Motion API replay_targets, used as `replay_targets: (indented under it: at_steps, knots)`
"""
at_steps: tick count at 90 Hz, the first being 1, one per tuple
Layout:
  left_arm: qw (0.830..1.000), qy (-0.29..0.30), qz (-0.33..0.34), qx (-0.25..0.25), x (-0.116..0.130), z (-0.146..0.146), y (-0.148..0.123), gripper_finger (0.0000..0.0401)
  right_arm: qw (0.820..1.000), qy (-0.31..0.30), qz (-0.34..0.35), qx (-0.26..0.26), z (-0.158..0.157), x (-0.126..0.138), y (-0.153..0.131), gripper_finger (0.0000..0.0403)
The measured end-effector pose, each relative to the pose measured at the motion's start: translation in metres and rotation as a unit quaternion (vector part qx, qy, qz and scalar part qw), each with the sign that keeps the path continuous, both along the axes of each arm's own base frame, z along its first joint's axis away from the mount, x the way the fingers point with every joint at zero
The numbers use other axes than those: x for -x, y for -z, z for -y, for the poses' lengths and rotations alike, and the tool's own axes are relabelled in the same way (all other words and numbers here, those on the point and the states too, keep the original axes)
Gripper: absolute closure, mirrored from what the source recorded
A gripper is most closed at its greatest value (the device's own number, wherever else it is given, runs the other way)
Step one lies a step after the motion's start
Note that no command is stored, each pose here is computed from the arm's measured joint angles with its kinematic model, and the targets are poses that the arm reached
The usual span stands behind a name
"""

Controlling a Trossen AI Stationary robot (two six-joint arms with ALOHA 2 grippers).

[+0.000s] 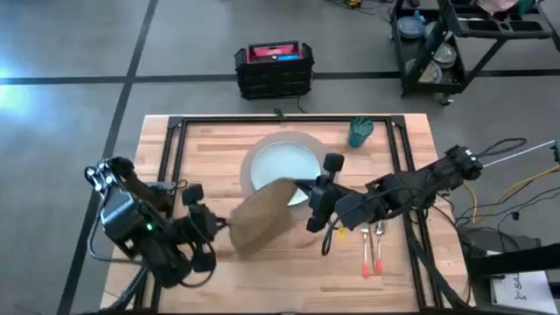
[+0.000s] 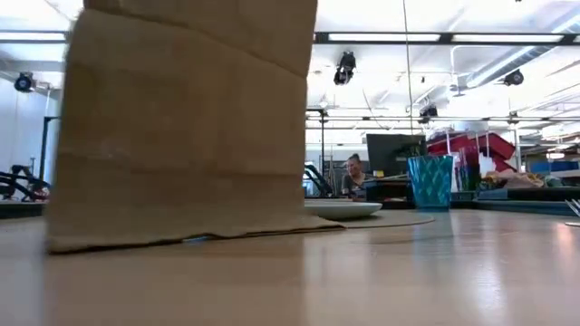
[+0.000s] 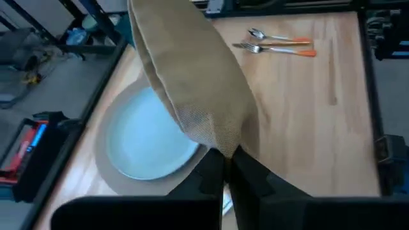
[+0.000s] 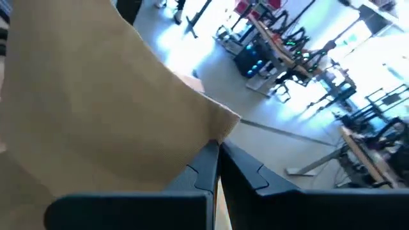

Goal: Set table place
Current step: Fold the brown table napkin

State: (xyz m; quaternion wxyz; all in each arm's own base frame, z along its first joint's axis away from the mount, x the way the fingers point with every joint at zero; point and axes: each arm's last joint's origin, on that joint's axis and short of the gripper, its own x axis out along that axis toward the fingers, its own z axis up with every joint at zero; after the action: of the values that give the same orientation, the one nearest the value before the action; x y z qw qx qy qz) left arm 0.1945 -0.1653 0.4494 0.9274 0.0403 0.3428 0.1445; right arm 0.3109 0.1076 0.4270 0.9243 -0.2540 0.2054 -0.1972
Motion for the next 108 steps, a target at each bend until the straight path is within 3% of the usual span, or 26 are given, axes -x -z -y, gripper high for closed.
replay_targets:
  at_steps: [47,60,67,76,81,93,108]
  knots:
    - [0.999,-0.020,0.024,-0.030,0.033,-0.068,-0.022,0.0401,0.997,0.053,0.022,0.050,0.062,-0.009,-0.036,0.0403]
    - [0.999,-0.014,0.043,-0.020,0.036,-0.071,-0.035,0.0401,0.997,0.050,0.043,0.049,0.063,-0.002,-0.055,0.0403]
    - [0.999,-0.013,0.041,-0.019,0.034,-0.069,-0.035,0.0401,0.999,0.029,0.038,0.015,0.062,0.002,-0.056,0.0403]
    - [1.000,0.001,0.012,-0.007,0.027,-0.062,-0.026,0.0401,0.994,-0.035,0.000,-0.102,0.059,0.001,-0.039,0.0403]
    - [1.000,0.006,-0.012,0.002,0.020,-0.055,-0.017,0.0401,0.989,-0.036,-0.033,-0.142,0.056,-0.005,-0.021,0.0403]
    - [0.997,0.010,-0.074,0.028,-0.005,-0.032,0.015,0.0401,0.986,0.013,-0.106,-0.131,0.045,-0.015,0.034,0.0403]
    - [0.991,0.029,-0.107,0.081,-0.045,0.010,0.067,0.0401,0.979,0.049,-0.135,-0.145,0.043,-0.012,0.073,0.0403]
